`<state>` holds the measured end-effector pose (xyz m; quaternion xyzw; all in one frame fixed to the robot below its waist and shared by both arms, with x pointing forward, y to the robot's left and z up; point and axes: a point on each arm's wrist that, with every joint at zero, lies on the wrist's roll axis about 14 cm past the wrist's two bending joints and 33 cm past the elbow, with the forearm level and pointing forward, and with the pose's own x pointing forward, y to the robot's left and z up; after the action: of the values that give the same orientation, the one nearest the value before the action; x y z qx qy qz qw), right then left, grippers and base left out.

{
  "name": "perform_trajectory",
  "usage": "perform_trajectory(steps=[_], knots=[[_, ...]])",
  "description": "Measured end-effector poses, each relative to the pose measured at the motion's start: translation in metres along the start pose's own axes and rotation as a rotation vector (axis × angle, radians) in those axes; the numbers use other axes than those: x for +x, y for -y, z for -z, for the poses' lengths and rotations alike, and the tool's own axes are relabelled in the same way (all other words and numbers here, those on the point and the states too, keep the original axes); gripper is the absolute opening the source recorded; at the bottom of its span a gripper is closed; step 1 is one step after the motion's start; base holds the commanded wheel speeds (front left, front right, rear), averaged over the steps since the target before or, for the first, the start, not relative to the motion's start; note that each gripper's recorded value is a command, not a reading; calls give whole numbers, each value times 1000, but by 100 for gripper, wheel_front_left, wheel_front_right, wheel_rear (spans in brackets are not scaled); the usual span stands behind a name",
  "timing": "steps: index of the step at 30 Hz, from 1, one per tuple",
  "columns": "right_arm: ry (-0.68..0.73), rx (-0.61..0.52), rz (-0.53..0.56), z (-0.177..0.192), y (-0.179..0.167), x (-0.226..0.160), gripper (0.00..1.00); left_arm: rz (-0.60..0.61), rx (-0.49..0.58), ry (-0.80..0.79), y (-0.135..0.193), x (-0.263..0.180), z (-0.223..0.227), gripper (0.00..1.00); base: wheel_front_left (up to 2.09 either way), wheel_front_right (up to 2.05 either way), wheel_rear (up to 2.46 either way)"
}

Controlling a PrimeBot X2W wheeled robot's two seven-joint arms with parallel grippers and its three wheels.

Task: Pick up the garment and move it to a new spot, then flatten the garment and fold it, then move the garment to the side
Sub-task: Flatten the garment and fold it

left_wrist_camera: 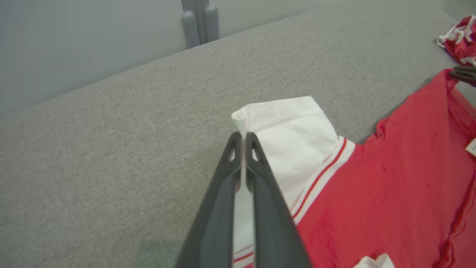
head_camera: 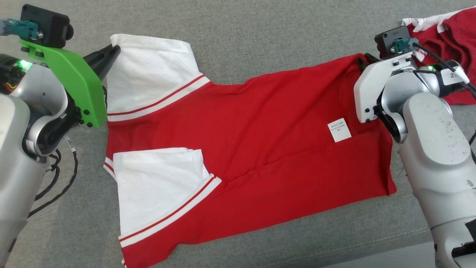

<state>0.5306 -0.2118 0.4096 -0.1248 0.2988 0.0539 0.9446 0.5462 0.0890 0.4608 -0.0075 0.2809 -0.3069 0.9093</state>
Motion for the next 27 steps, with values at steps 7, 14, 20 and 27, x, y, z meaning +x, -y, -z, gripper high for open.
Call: perform_trajectory(steps=[7, 14, 20, 27], knots=[[-28, 33, 14, 2, 5, -2, 0, -24, -4, 26, -5, -9, -5, 0, 0, 0, 0], [93, 57, 35, -31, 13, -5, 0, -91, 26, 139, -20, -17, -33, 0, 0, 0, 0], [222, 73, 44, -62, 16, -13, 0, -112, 34, 209, -20, -24, -52, 0, 0, 0, 0], [298, 56, 22, -63, 6, -28, 0, -74, 37, 280, -2, -43, -57, 0, 0, 0, 0]])
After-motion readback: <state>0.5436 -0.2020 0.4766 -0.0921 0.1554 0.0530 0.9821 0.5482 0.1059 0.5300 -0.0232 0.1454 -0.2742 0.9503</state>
